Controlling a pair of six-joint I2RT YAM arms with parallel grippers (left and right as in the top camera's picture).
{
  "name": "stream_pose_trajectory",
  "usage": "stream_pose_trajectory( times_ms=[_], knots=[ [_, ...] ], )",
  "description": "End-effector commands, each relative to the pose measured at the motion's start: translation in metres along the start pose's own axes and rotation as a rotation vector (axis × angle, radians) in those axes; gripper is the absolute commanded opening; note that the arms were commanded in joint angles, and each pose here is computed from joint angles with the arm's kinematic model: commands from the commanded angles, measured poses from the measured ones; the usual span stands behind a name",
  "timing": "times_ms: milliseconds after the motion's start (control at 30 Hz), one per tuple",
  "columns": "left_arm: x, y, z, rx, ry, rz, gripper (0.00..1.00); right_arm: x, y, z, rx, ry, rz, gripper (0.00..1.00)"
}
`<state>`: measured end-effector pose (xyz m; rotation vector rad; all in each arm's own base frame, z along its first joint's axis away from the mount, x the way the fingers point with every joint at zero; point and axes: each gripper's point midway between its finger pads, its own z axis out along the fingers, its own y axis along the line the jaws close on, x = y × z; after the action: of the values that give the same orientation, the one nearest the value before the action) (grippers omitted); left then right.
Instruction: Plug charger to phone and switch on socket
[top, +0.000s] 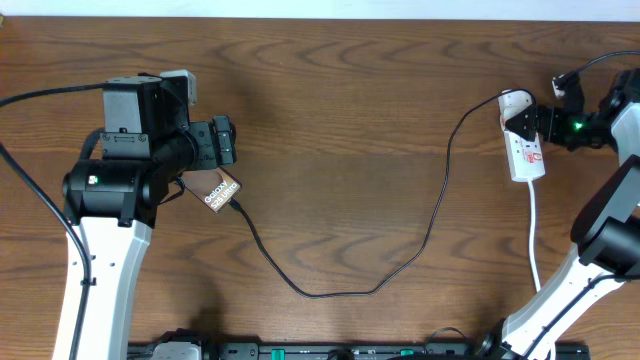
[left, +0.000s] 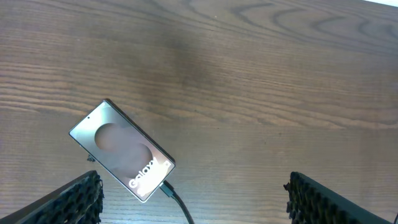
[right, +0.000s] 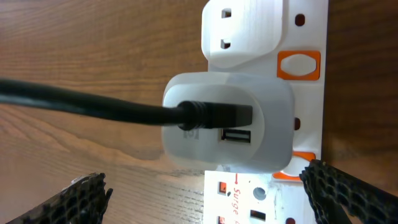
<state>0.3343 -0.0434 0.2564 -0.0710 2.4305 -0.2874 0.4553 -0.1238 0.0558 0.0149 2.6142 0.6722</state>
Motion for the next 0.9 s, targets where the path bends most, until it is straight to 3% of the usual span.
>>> stream_pose_trajectory(
  times_ms=[0, 867],
  knots=[
    [-0.001, -0.002, -0.002, 0.009, -0.007, 0.016, 0.91, 0.003, 0.013, 0.016, -0.031, 0.023, -0.007, 0.99],
    [-0.001, -0.002, -0.002, 0.009, -0.007, 0.016, 0.91, 0.017, 0.007, 0.026, 0.011, 0.062, 0.085, 0.99]
  ],
)
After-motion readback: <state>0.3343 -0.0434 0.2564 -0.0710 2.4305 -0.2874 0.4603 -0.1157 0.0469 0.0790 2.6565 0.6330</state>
